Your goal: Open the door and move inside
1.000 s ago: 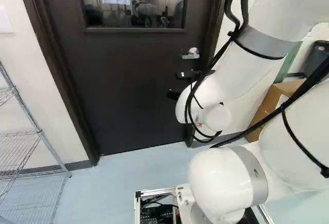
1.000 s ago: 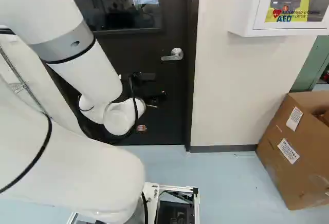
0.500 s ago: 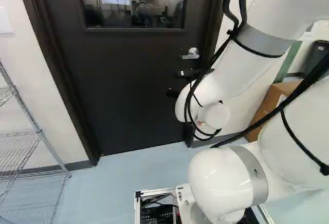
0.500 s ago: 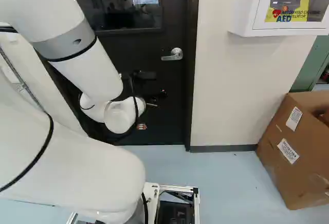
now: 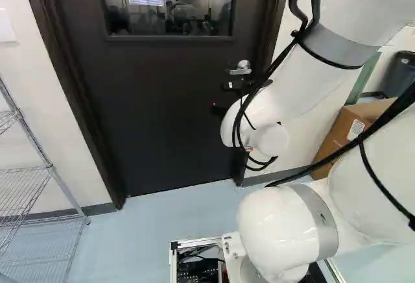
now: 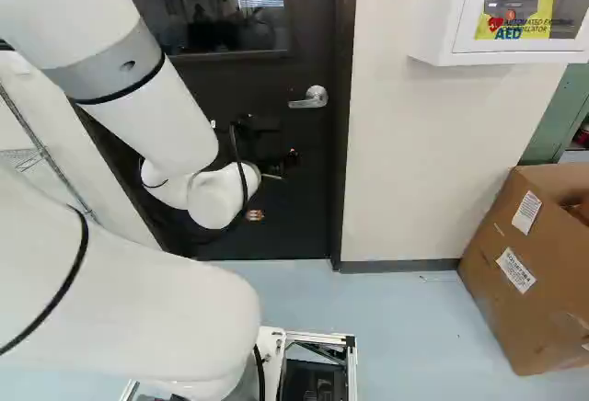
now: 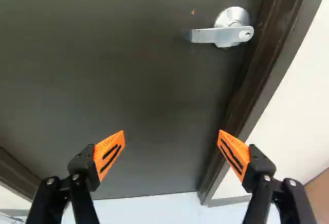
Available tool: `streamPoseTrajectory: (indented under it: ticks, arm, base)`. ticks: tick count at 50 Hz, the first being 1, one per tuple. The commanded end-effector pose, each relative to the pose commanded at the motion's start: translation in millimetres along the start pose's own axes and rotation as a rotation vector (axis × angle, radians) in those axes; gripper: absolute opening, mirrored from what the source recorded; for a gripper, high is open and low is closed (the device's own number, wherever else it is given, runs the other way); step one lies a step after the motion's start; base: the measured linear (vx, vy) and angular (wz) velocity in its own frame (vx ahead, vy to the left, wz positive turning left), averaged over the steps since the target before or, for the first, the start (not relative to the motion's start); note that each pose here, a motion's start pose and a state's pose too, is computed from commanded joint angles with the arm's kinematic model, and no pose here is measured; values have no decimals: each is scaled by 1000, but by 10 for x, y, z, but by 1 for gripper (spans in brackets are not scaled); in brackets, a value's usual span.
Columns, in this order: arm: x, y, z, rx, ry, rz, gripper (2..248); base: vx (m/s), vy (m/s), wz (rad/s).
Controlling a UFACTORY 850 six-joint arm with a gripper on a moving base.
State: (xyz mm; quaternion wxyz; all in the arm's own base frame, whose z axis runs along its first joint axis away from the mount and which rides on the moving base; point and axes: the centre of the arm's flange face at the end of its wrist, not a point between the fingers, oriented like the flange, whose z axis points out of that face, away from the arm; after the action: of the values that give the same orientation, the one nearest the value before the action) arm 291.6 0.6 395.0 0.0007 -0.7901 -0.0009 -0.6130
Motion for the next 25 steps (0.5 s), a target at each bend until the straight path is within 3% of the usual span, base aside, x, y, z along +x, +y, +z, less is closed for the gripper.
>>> streamPoseTrajectory:
  ticks: [25]
  arm:
    - [320,0,184,0,59,0,247]
  base:
    - [0,0,0]
